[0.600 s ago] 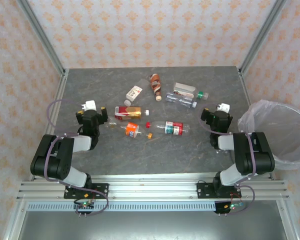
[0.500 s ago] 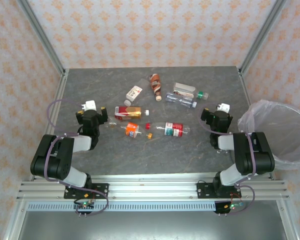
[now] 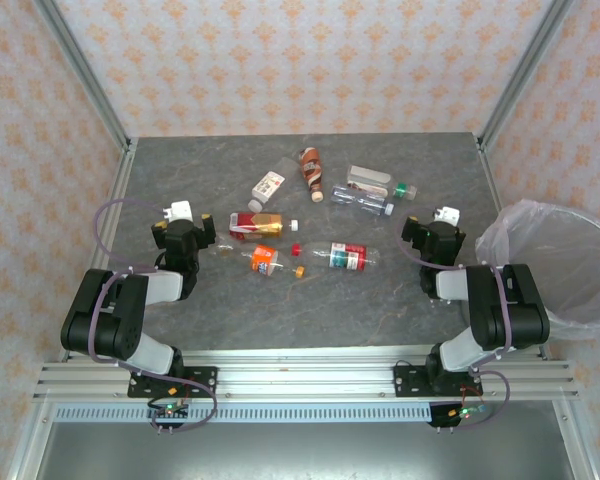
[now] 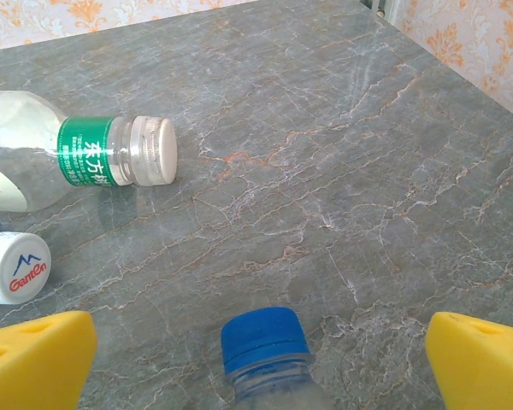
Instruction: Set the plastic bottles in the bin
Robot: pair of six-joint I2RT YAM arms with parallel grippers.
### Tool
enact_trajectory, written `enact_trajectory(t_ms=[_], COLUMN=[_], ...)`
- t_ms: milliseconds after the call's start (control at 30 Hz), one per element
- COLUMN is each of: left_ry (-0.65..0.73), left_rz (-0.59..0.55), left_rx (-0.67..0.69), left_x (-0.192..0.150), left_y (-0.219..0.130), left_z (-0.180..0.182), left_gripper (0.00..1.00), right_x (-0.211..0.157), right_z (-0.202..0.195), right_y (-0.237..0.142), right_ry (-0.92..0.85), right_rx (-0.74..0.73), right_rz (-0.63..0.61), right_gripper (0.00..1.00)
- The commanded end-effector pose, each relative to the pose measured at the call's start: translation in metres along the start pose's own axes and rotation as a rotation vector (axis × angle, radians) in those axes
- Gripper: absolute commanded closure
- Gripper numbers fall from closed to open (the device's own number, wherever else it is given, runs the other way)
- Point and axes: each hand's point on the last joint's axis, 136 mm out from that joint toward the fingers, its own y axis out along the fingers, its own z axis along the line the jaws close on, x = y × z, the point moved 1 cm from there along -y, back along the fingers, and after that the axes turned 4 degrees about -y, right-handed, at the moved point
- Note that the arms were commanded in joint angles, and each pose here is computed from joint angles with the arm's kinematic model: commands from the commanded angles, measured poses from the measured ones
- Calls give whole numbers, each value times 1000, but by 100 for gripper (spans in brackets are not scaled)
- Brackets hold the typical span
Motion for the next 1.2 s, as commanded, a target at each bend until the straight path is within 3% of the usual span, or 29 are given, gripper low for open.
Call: enact_trajectory(t_ms=[0,267,600,833,933,1000,1067,1167], left_ry=[7,9,32,-77,-186,-270,-316,-374], left_rz=[-4,-6,51,-3,-22,-3,36,96], left_rx=[1,-1,11,214,232,230,217,181], left_x=[2,2,27,53,63,66,68,66], left_y=[0,0,-5,-20,-26,-29,-33,-41], left_z=[0,0,-2,31,35,33,27,17], left_gripper=[0,0,0,0,0,0,0,0], right_x=[12,11,25,37,43,46,41,28], right_z=[-1,0,28,39,35,17,-1,-1], right_y=[0,-1,-16,-35,-40,-40,-42,-44], right_ry=[19,18,-57,-62,-49,15,72,53], right_rx=[-15,-7,171,243,211,97,-18,-33], right_rz=[-41,-42,-21,5,22,56,132,267], right_gripper=[1,1,1,1,1,1,1,1])
